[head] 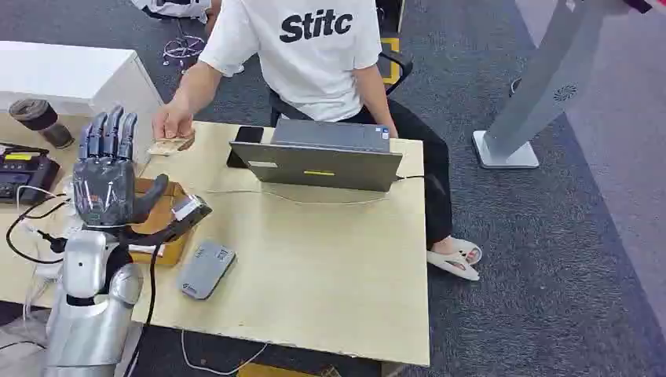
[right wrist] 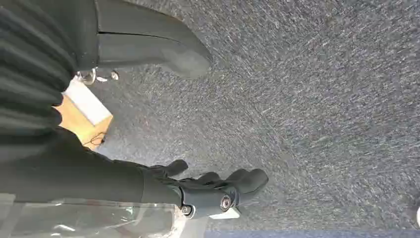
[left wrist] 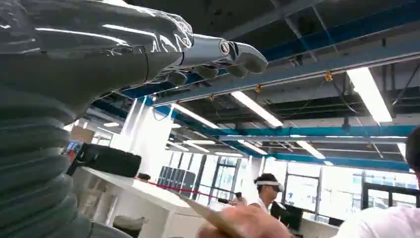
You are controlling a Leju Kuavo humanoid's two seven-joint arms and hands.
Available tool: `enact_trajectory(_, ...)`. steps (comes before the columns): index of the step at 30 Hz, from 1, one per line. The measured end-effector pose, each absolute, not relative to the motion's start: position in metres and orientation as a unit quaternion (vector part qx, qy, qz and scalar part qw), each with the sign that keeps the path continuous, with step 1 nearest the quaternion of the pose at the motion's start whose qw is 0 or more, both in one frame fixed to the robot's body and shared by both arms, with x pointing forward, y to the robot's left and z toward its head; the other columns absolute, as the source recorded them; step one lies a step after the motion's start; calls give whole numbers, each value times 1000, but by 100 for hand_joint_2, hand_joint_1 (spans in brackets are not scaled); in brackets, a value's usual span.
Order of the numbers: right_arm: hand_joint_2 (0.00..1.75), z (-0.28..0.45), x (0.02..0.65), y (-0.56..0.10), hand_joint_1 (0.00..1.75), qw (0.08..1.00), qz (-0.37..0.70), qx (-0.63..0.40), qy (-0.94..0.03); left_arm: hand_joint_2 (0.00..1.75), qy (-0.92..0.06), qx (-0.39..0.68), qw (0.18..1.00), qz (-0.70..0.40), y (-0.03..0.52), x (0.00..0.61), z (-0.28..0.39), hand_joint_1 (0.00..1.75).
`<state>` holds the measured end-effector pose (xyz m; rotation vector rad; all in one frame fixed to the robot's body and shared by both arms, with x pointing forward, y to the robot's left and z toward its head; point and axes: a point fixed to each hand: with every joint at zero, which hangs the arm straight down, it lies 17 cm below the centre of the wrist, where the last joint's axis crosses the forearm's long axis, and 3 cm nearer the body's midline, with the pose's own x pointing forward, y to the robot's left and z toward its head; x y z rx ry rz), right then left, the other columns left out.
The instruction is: Pass the card to the sensor for recognition and then transmit it.
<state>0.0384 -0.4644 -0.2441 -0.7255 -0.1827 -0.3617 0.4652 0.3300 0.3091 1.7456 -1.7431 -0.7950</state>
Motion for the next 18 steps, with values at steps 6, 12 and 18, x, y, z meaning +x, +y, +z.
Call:
enact_trajectory(6,175,-246,34,-462,0,918,-172,-350,-75,175,-663,635,285,-274,321,465,311,0)
enact_trajectory(12,175,-247,28,-462,0,919,-166,-350,-65,175,-688,607,319,-237,335,462,307,0)
enact_trajectory(18,175,-247,26,-462,0,921,-155,-352,-66,175,-687,608,319,-238,342,459,303,0)
